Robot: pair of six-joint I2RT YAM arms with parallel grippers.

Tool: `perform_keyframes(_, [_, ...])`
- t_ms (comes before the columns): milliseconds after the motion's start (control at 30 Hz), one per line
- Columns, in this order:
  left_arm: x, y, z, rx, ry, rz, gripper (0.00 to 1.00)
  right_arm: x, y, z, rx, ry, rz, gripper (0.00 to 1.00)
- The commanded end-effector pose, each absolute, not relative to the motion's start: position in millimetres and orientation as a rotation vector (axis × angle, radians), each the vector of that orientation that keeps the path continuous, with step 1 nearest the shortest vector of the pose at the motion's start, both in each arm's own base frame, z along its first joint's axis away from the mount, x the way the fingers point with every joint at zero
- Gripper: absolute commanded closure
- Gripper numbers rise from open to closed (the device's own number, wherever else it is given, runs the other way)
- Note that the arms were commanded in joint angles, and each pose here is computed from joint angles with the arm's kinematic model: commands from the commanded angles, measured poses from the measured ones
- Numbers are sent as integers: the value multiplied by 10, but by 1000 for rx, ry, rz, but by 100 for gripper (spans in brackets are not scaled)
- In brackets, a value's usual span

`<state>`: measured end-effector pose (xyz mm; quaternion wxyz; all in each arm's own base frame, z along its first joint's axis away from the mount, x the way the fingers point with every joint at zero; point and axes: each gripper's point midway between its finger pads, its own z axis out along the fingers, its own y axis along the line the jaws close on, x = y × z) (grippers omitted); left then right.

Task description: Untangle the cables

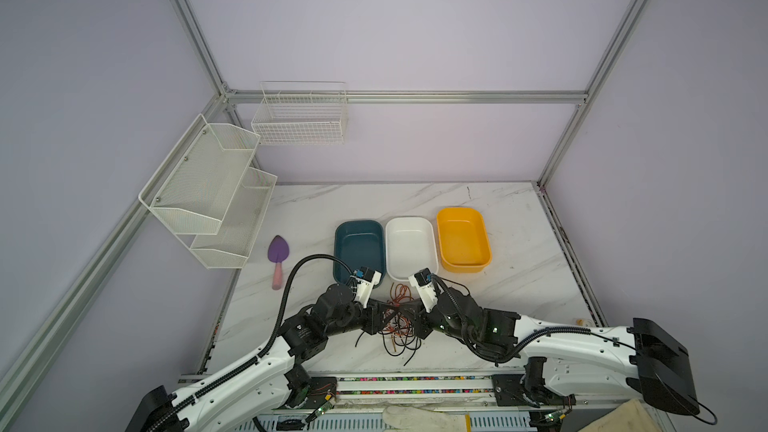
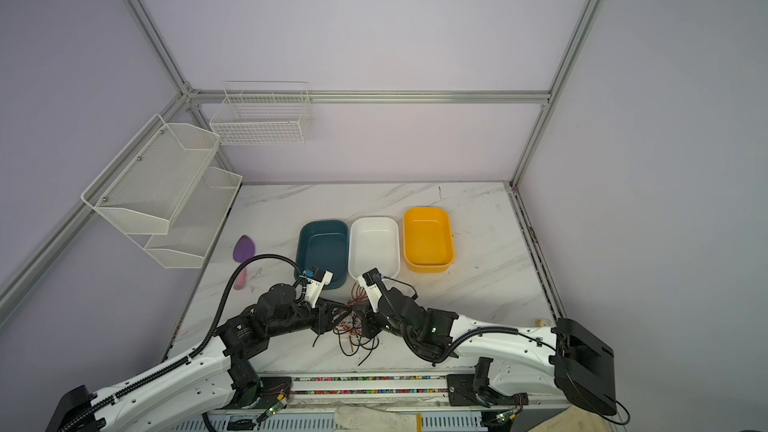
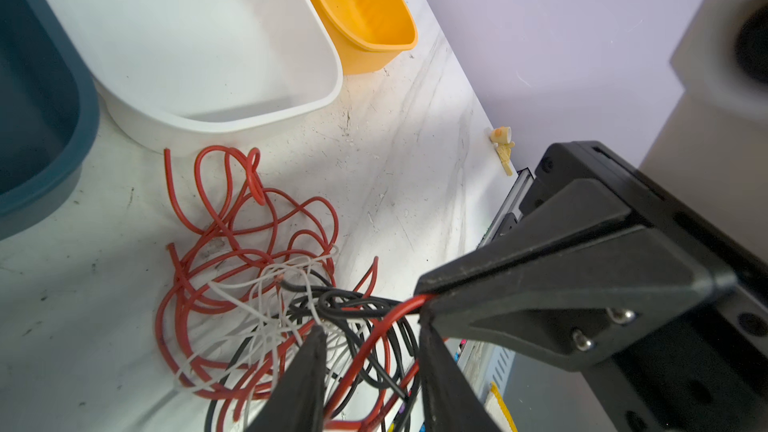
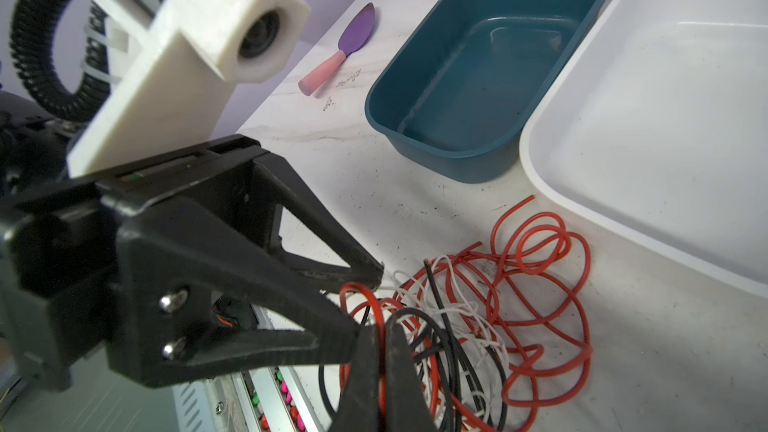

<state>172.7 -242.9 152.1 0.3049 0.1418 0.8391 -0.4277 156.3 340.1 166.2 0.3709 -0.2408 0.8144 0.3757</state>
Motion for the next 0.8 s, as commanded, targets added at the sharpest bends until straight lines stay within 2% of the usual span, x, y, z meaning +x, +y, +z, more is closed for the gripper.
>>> perform_keyframes(0, [1698,-2498,1642,430,2175,-1167,64,1589,3387,1777,-590,2047,991,100])
perform_keyframes(433, [1713,-2488,1687,427,2163,-1153,100,1652,3335,1734,-550,2059,957,100])
perform_keyframes(733, [1925,-2546,2106,321,2123,-1145,100,1824,3119,1796,-414,2054,946,100])
perform_keyframes(767, [1955,-2563,2148,308,2129,-1141,100,1834,3091,1803,-403,2053,948,96])
